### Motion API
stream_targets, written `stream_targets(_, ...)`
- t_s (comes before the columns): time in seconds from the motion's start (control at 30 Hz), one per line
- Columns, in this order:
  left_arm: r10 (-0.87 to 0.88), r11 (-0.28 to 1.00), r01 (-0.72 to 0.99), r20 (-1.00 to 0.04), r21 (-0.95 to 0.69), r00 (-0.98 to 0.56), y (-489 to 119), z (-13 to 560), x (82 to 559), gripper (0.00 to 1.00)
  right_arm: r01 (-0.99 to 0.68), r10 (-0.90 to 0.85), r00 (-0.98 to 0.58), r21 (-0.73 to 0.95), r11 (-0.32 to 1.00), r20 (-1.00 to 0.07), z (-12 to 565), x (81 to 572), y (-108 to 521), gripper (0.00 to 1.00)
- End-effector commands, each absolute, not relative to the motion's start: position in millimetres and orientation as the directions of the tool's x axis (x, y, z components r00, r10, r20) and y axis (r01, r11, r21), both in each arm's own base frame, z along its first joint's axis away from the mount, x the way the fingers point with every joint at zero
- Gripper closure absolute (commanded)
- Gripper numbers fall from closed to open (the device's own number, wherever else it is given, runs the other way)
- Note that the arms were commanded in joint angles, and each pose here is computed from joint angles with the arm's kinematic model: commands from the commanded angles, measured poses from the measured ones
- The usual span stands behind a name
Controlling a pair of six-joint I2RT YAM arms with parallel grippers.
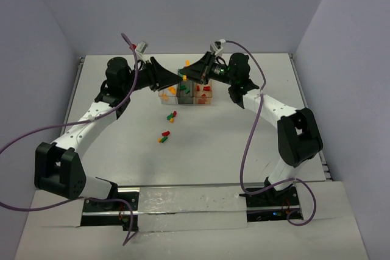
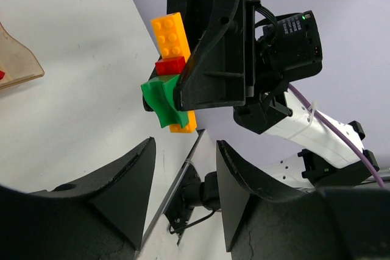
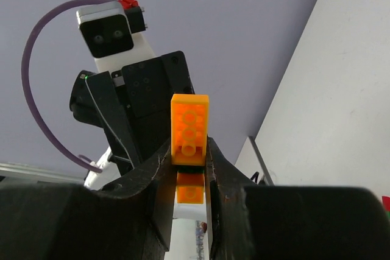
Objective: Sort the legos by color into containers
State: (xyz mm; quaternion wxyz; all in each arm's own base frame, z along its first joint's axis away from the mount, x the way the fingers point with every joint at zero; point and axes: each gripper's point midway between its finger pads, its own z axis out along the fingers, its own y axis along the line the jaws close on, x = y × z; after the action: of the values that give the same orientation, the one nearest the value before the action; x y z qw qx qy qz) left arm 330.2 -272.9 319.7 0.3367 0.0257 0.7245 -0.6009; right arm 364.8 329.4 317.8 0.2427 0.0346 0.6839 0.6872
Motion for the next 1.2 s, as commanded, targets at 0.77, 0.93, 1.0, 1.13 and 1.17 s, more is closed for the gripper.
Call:
stream_targets(0.77, -0.425, 0.205, 0.429, -0.475, -0.880, -0.771, -280.2, 337.7, 343.2, 0.59, -0.408, 0.351, -0.857, 0.913, -0.012, -0.378, 355.8, 338.0, 337.6, 1.00)
stream_targets(0.93, -0.425, 0.205, 0.426, -0.472, -0.881, -0.772, -280.7, 336.7, 343.0, 0.62, -0.404, 0.347, -0.860, 0.914, -0.014, -0.375, 354.8, 337.3, 339.2, 1.00)
stream_targets(1.0, -0.425, 0.204, 0.428, -0.474, -0.880, -0.771, -280.5, 336.7, 343.2, 0.69, -0.406, 0.344, -0.860, 0.914, -0.015, -0.376, 355.4, 336.7, 339.9, 1.00)
stream_targets(1.13, -0.422, 0.192, 0.434, -0.473, -0.880, -0.773, -281.2, 338.6, 341.2, 0.92, -0.408, 0.339, -0.860, 0.913, -0.010, -0.381, 354.4, 336.1, 340.1, 1.00)
stream_targets(1.17, -0.422, 0.193, 0.434, -0.474, -0.880, -0.773, -281.0, 338.3, 341.2, 0.98, -0.408, 0.338, -0.861, 0.913, -0.009, -0.381, 353.8, 336.1, 340.2, 0.99)
